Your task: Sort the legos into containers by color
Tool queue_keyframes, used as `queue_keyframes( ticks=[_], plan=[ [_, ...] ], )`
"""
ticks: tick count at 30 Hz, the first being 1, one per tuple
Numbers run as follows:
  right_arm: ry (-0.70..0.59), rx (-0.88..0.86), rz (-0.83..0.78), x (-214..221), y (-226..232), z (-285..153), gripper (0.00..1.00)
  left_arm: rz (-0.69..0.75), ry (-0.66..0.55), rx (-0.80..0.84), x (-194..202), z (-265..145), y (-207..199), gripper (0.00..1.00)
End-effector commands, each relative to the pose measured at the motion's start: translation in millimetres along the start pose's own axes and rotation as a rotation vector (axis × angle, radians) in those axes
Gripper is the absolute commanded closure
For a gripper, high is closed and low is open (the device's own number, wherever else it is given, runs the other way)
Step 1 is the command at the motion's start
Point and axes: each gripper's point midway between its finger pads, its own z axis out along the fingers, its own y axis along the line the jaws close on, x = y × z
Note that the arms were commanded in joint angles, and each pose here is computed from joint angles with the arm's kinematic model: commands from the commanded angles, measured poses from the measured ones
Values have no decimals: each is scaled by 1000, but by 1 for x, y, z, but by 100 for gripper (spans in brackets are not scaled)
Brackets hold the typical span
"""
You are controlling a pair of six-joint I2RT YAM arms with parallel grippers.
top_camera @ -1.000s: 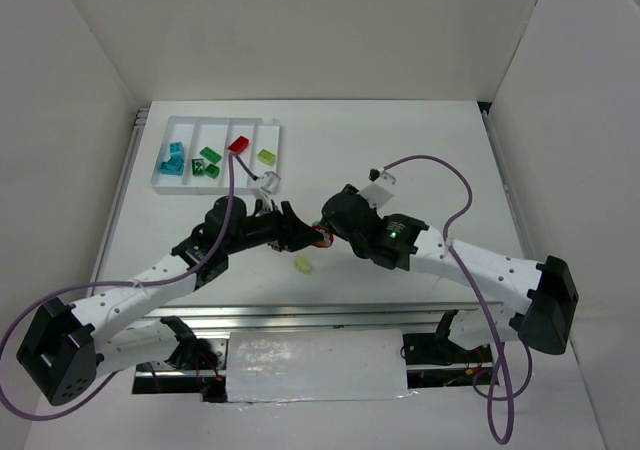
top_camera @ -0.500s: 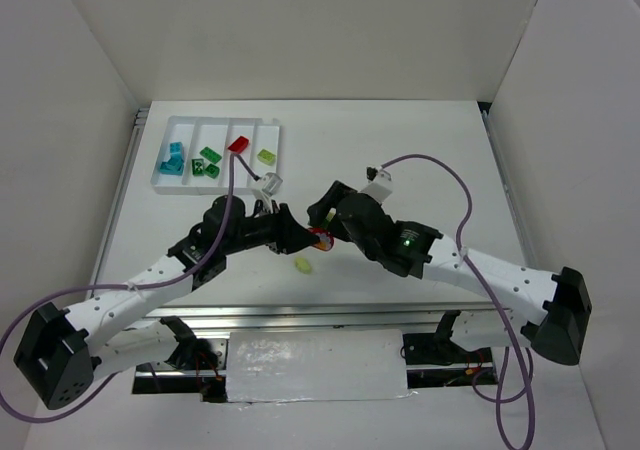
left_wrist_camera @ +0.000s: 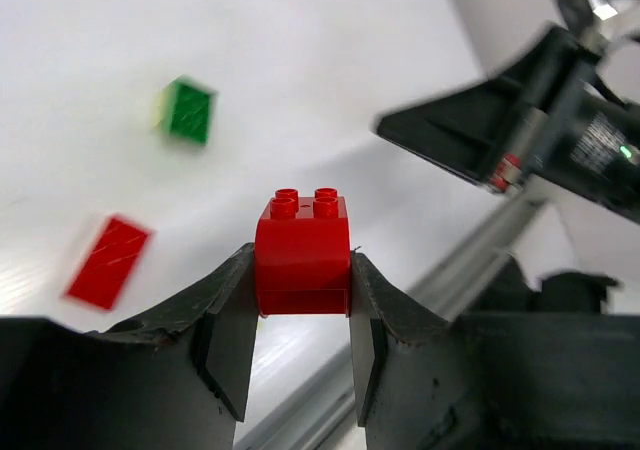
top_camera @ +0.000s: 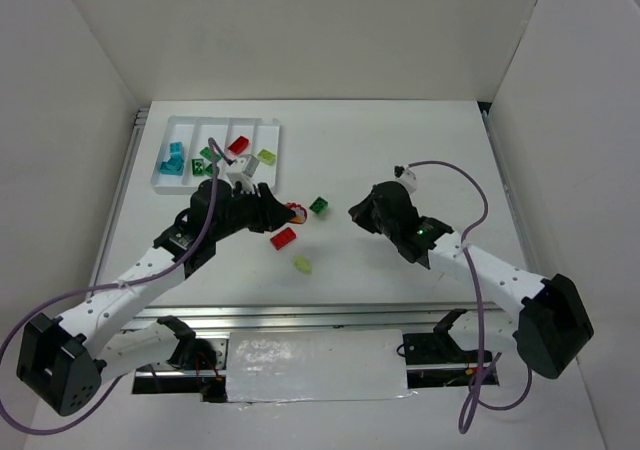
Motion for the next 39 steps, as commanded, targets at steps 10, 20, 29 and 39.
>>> queue_keyframes(
  ticks=[10, 20, 29, 39],
  plan=[
    [48, -35, 25, 20, -16, -1, 100, -95, -279, -673, -111, -40, 131, 100],
    [80, -112, -25, 26, -19, -35, 98, -239, -250, -921, -164, 16, 272, 89],
    [83, -140, -58, 29, -22, -48, 96, -237, -127, -955, -150, 62, 317, 39],
    [88, -149, -92, 27, -17, -49, 96, -173, -166, -853, -162, 36, 245, 1]
  ],
)
